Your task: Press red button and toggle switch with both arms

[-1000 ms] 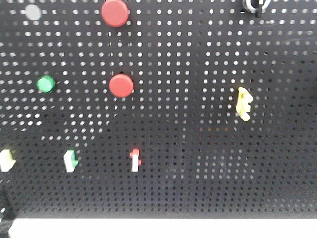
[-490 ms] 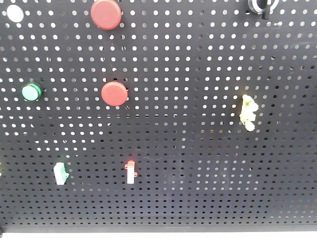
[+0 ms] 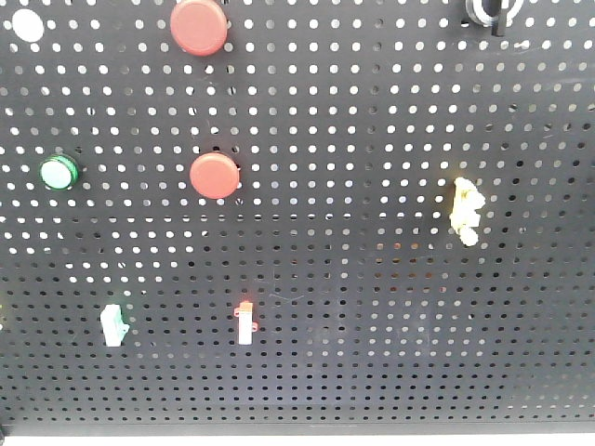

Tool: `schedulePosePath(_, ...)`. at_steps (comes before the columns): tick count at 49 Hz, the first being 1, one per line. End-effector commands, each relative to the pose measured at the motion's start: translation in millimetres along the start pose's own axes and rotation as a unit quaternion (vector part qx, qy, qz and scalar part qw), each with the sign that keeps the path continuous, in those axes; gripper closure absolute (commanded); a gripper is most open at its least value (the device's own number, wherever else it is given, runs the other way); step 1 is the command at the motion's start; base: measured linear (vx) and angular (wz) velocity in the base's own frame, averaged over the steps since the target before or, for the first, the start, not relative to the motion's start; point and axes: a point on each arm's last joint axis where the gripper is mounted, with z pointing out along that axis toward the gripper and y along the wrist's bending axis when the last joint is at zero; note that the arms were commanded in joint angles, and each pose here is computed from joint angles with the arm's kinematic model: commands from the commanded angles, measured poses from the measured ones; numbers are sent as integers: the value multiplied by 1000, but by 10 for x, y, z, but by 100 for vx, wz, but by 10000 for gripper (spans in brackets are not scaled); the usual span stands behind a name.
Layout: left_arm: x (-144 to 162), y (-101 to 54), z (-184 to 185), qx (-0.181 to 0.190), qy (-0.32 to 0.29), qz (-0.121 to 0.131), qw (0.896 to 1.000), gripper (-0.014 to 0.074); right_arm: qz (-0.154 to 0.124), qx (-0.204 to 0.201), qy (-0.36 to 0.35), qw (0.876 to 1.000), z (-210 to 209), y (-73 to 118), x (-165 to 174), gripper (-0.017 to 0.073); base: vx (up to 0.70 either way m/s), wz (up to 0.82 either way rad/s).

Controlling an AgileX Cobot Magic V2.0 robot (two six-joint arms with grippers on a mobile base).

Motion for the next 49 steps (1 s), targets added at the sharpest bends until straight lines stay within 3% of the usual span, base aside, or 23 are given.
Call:
schedulePosePath(1, -171, 23, -23, -11, -84, -16, 996, 592, 6, 6, -127, 992, -62, -8, -361, 562, 0, 0)
schedulePosePath(5, -364, 36, 2, -5, -56, -25, 998, 592, -13, 5, -156, 988, -131, 1, -711, 562, 0, 0)
schedulePosePath(10, -651, 58, 93, 0, -20, -22, 1000, 592, -57, 11, -174, 983, -168, 12, -1238, 562, 0, 0)
schedulePosePath(17, -1224, 110, 411, 1, -18, -22, 1000, 592, -63, 5, -174, 983, -8, 25, -1918, 562, 0, 0)
schedulePosePath(26, -1902, 171, 1030, 0, -30, -22, 999, 592, -60, -4, -163, 985, 408, 50, -2489, 562, 0, 0)
schedulePosePath(34, -2241, 202, 1397, -2, -49, -23, 999, 592, -54, -6, -147, 988, 706, 59, -2613, 562, 0, 0)
schedulePosePath(41, -2360, 188, 1544, 7, -49, -46, 998, 592, -20, -11, -122, 992, 833, 62, -2557, 562, 0, 0)
schedulePosePath(49, -2539, -33, 1645, 77, -40, -62, 994, 592, 22, -16, -110, 994, 854, 62, -2534, 562, 0, 0)
